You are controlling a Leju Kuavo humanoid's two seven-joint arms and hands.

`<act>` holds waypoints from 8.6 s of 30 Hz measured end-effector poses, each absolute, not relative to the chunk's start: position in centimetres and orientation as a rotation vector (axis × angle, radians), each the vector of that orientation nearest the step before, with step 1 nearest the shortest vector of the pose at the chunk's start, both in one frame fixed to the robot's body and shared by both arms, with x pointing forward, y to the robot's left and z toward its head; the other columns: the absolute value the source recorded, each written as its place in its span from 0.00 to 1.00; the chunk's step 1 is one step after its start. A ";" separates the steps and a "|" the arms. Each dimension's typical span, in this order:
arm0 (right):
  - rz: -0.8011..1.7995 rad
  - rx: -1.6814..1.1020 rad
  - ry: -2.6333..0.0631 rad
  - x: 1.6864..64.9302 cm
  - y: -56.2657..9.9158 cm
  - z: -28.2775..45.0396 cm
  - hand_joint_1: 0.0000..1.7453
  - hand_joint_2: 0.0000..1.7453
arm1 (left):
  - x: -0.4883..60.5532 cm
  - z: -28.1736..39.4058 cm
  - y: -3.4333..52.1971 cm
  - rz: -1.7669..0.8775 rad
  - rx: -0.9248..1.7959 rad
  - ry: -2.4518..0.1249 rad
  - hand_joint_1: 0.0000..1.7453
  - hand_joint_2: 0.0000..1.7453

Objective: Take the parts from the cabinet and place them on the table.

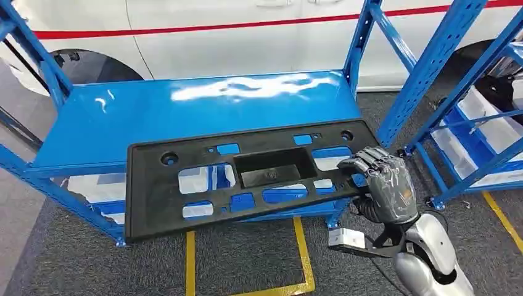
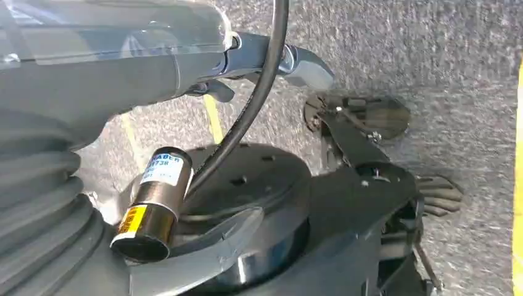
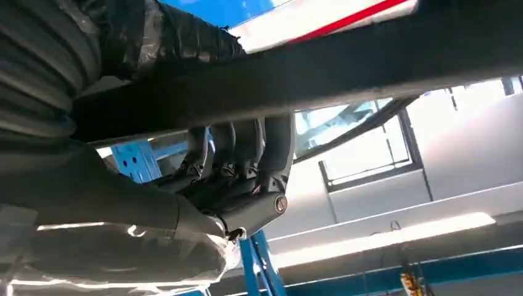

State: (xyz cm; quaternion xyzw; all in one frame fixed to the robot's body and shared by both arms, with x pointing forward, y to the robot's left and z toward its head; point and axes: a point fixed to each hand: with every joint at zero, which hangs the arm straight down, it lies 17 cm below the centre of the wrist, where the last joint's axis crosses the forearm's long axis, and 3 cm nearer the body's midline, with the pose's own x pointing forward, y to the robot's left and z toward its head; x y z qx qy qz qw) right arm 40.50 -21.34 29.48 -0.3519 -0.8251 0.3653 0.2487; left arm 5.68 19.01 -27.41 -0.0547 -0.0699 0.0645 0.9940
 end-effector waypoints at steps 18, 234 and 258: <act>1.000 -0.960 -2.243 40.5 -21.5 29.4 1.00 1.00 | 5.4 -27.4 19.0 0.138 -0.108 -0.132 0.00 1.00; 0.947 -1.477 -1.806 37.0 -41.1 31.7 1.00 1.00 | 4.0 -27.2 17.5 0.133 -0.172 -0.052 0.00 1.00; 0.892 -1.505 -1.625 40.0 -44.6 30.4 1.00 1.00 | 3.7 -27.2 17.2 0.135 -0.177 -0.039 0.00 1.00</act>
